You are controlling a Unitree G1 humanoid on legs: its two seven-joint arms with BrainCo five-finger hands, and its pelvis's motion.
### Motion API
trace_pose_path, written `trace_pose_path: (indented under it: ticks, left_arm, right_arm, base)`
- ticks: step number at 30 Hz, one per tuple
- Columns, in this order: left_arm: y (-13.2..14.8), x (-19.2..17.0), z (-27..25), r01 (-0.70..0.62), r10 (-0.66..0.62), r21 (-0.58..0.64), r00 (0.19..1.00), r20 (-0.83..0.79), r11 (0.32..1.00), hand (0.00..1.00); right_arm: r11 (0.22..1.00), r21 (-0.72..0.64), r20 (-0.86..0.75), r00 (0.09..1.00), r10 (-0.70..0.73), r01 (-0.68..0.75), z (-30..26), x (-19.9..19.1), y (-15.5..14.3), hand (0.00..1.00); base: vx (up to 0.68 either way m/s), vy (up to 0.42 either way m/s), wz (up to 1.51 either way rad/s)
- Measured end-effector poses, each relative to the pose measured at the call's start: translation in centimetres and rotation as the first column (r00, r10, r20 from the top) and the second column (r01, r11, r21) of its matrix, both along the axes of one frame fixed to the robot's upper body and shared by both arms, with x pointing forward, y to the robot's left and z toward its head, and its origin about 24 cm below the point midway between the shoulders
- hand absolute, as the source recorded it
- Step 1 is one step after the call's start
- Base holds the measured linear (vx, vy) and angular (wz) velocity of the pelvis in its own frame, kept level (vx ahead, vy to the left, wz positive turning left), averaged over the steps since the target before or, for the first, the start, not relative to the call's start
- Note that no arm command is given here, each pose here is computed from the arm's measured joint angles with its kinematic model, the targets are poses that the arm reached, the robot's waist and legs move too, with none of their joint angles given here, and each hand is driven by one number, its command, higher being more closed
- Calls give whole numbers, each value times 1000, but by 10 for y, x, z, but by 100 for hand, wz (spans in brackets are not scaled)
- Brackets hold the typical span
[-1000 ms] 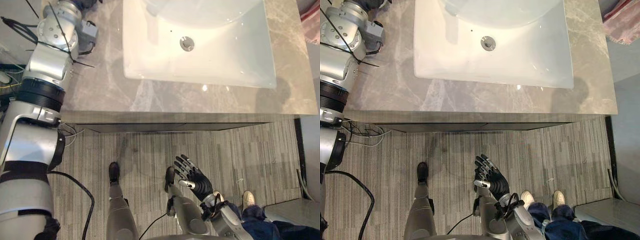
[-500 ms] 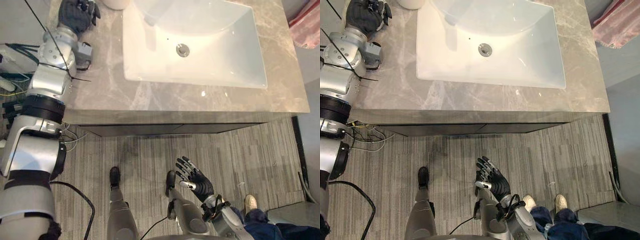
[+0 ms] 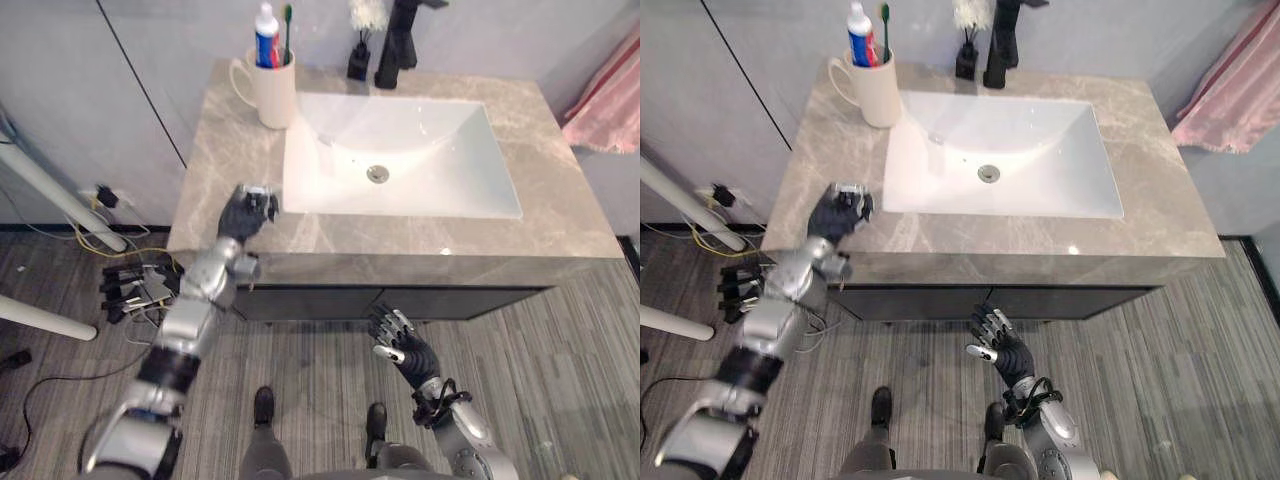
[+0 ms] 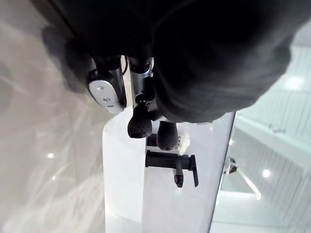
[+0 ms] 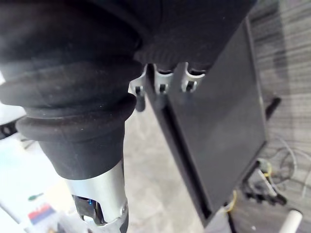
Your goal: Organize washtable
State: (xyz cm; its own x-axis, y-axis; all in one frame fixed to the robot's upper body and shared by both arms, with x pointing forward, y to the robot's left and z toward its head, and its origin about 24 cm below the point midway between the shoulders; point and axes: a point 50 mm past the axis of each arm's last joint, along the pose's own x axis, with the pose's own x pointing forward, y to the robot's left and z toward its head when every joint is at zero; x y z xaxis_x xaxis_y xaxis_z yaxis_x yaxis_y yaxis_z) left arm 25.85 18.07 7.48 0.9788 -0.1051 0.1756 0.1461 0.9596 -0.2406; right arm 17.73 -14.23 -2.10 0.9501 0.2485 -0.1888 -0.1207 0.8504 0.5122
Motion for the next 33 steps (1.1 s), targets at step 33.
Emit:
trace_pose_path:
  ticks: [33]
  left_arm:
    - [-50, -58, -123, -77, 4, -118, 854, -521, 990, 0]
  right_arm:
    - [983, -97, -340, 923, -179, 155, -68, -24, 5, 0]
  base:
    - [-15, 41, -39]
